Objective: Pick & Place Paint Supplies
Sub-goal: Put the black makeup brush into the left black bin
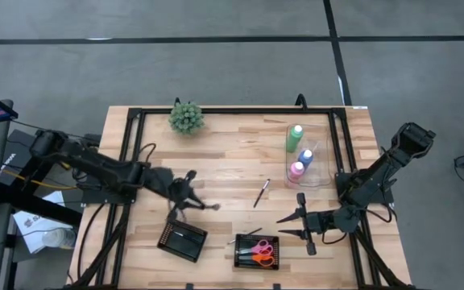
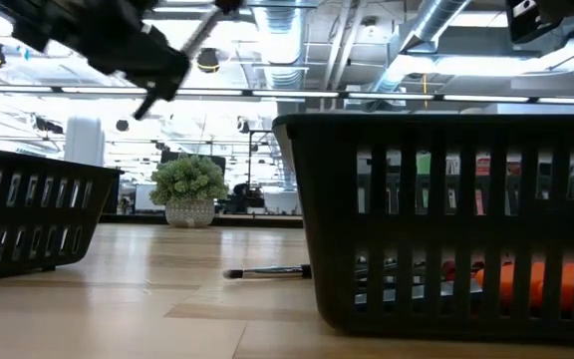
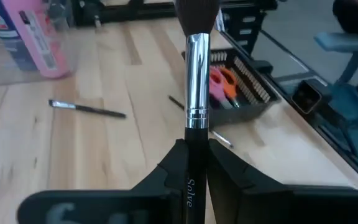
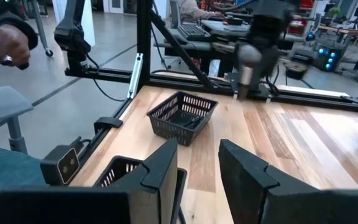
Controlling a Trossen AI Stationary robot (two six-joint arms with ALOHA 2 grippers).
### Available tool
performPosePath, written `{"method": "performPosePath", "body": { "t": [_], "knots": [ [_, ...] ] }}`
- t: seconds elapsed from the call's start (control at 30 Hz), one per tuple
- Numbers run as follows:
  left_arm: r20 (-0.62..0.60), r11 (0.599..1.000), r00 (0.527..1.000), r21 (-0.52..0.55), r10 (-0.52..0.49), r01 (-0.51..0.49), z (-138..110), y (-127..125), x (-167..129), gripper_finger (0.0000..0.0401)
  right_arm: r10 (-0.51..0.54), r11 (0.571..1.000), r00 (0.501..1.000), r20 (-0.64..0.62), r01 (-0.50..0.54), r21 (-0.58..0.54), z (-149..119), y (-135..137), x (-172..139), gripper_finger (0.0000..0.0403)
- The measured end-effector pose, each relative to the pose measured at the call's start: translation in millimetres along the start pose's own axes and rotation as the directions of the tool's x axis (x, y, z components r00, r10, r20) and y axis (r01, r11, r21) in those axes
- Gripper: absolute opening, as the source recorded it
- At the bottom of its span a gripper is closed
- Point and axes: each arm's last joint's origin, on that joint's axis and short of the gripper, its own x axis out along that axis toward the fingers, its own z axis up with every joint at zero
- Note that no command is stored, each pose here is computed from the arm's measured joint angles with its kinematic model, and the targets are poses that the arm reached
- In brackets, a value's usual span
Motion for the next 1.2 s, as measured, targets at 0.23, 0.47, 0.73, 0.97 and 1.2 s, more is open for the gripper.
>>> {"method": "performPosePath", "body": {
  "t": [0.23,0.47,0.73,0.97,1.2],
  "knots": [
    [-0.063,0.993,0.991,-0.018,-0.116,0.115,-10,-48,-5,0.0027,0.005,1.0,1.0,0.005,-0.005,0.004,1,0,0,0.0109],
    [-0.166,0.992,0.979,-0.056,-0.121,0.113,-26,-79,-4,0.0027,0.019,1.0,1.0,0.002,-0.019,0.01,0,1,0,0.0109],
    [-0.363,0.995,0.928,-0.08,-0.079,0.054,-55,-89,9,0.0027,0.02,1.0,1.0,-0.001,-0.02,0.007,0,0,0,0.0109],
    [-0.445,0.997,0.894,-0.069,-0.056,0.029,-70,-88,20,0.0027,0.02,1.0,1.0,-0.002,-0.02,0.013,0,0,0,0.0109],
    [-0.45,0.995,0.891,-0.098,-0.066,0.023,-70,-88,21,0.0116,0.034,0.999,0.999,-0.002,-0.034,0.034,0,1,0,0.0109]
  ]
}}
